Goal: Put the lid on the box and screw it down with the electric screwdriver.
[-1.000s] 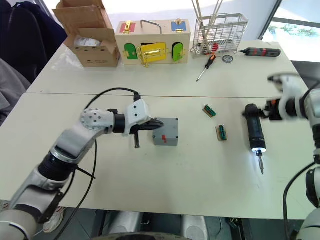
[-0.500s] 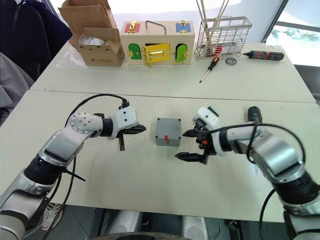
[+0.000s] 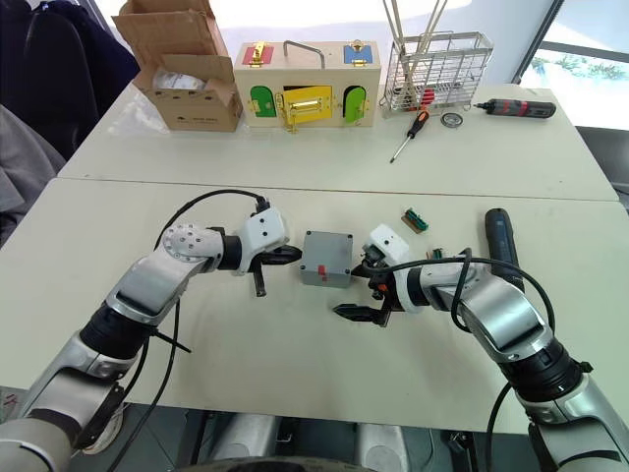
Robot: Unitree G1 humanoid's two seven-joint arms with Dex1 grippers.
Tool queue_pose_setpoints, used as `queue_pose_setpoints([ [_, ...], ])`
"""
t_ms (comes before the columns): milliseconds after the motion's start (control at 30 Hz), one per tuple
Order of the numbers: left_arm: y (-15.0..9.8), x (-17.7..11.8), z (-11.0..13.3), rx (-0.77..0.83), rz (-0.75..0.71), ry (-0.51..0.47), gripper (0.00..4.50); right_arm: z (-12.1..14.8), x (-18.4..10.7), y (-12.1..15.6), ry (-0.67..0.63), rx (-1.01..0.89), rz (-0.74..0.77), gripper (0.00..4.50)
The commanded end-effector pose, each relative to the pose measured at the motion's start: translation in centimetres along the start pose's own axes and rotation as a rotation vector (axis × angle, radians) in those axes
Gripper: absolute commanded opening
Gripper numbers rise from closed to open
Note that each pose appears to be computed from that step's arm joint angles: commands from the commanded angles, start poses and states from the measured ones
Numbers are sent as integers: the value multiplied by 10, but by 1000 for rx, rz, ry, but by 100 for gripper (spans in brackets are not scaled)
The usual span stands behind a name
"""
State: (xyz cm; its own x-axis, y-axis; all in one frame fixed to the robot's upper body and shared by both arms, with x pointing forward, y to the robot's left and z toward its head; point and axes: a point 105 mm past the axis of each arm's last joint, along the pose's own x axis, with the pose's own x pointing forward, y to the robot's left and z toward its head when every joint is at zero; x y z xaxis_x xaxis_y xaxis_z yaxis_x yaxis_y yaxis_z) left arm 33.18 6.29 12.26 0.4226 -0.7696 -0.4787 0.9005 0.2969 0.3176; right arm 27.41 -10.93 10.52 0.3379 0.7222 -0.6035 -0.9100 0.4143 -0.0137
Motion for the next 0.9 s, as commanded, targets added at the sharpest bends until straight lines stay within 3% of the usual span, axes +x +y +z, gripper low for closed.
queue_pose_setpoints([
  [33,2,1,11,54,2,-33,0,14,2,19,-51,-37,64,448],
  [333,13,8,2,67,37,-15,0,17,4,36,-66,-14,101,448],
  [467,28,-7,-20,87,92,87,0,10,-18,19,-11,-64,34,448],
  [633,29,-26,-17,66,80,70,0,6,-40,-6,48,-149,-37,448],
  [733,-2,-35,-12,18,-57,23,0,8,-42,-36,53,-210,-113,448],
  [900,-37,-34,-15,-60,-163,9,0,13,-27,-49,48,-318,-57,448],
])
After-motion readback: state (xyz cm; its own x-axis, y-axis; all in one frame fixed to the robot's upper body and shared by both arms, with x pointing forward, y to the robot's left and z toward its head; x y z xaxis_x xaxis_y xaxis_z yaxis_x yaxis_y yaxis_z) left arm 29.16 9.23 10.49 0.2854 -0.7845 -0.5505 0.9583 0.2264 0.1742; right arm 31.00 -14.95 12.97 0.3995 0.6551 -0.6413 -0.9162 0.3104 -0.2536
